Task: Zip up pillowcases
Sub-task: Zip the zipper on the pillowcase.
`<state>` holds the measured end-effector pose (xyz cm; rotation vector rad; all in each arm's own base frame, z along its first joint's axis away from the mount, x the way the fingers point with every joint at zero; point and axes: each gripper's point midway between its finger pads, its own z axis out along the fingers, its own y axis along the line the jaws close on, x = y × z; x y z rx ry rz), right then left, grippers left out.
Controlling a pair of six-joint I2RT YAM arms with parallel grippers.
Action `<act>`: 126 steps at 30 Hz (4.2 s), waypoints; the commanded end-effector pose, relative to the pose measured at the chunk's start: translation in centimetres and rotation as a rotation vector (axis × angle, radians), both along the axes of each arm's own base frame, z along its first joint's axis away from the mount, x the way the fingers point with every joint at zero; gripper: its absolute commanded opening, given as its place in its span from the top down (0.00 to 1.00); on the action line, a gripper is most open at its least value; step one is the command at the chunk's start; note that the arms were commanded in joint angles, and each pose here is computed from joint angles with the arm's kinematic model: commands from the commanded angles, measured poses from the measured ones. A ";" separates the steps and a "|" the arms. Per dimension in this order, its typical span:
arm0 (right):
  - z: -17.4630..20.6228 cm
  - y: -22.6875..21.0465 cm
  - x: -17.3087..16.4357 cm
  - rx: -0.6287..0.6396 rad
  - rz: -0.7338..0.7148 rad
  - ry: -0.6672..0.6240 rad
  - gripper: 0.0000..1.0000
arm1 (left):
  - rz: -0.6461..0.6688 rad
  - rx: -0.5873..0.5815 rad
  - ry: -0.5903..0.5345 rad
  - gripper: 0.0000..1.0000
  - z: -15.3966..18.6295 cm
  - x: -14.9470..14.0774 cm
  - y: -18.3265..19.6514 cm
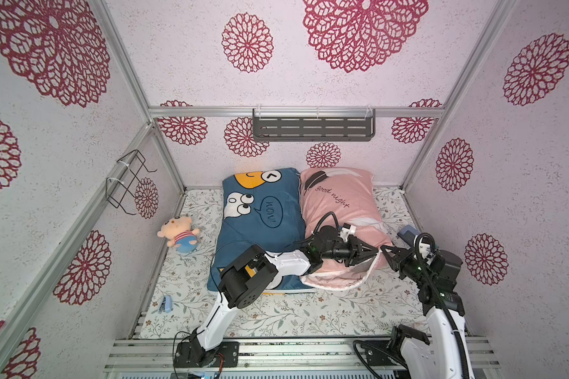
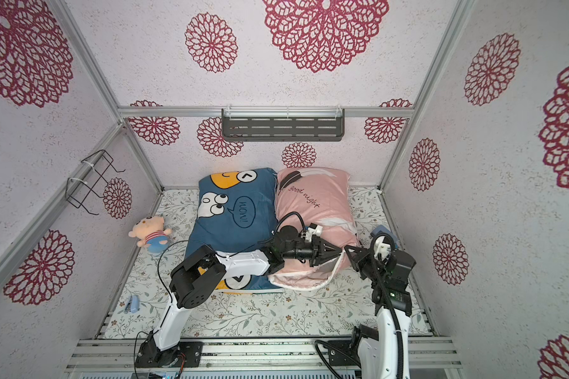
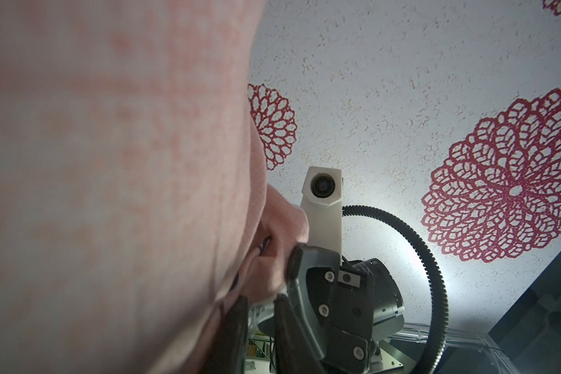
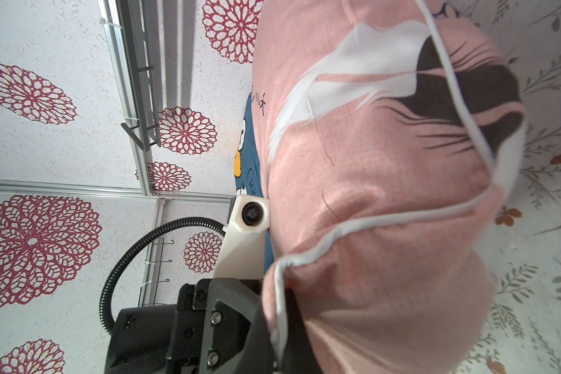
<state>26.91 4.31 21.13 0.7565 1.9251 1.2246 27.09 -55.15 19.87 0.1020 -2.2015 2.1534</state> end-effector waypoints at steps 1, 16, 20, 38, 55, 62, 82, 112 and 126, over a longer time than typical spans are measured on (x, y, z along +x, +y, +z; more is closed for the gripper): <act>2.2 0.5 -0.1 -0.026 0.039 -0.084 1.00 | 0.013 -0.027 -0.005 0.83 0.8 0.4 0.4; 2.5 0.4 -0.3 -0.027 0.038 -0.095 1.00 | 0.026 -0.023 -0.004 0.93 0.7 0.4 0.7; 2.6 0.6 -0.5 -0.024 0.041 -0.100 1.00 | 0.027 -0.023 -0.005 0.93 0.8 0.5 0.6; 2.2 0.5 -0.5 -0.019 0.038 -0.097 1.00 | -0.001 -0.044 -0.004 0.84 1.3 -0.1 -0.2; 2.1 0.4 -0.4 -0.018 0.032 -0.097 1.00 | -0.022 -0.032 -0.012 0.85 0.9 -0.7 -0.5; 2.1 0.4 -0.3 -0.020 0.029 -0.098 1.00 | -0.035 -0.035 -0.011 0.81 0.9 -1.1 -0.8; 2.7 0.4 -0.5 -0.023 0.029 -0.115 1.00 | -0.025 -0.026 0.005 0.99 0.5 -1.1 -0.6; 12.9 -1.8 1.2 -0.154 -0.072 -0.310 1.00 | -0.122 0.324 -0.280 1.00 -2.9 -3.0 4.0; 14.2 -3.1 2.9 -0.183 -0.112 -0.314 1.00 | -0.182 0.587 -0.363 1.00 -7.7 -2.9 8.2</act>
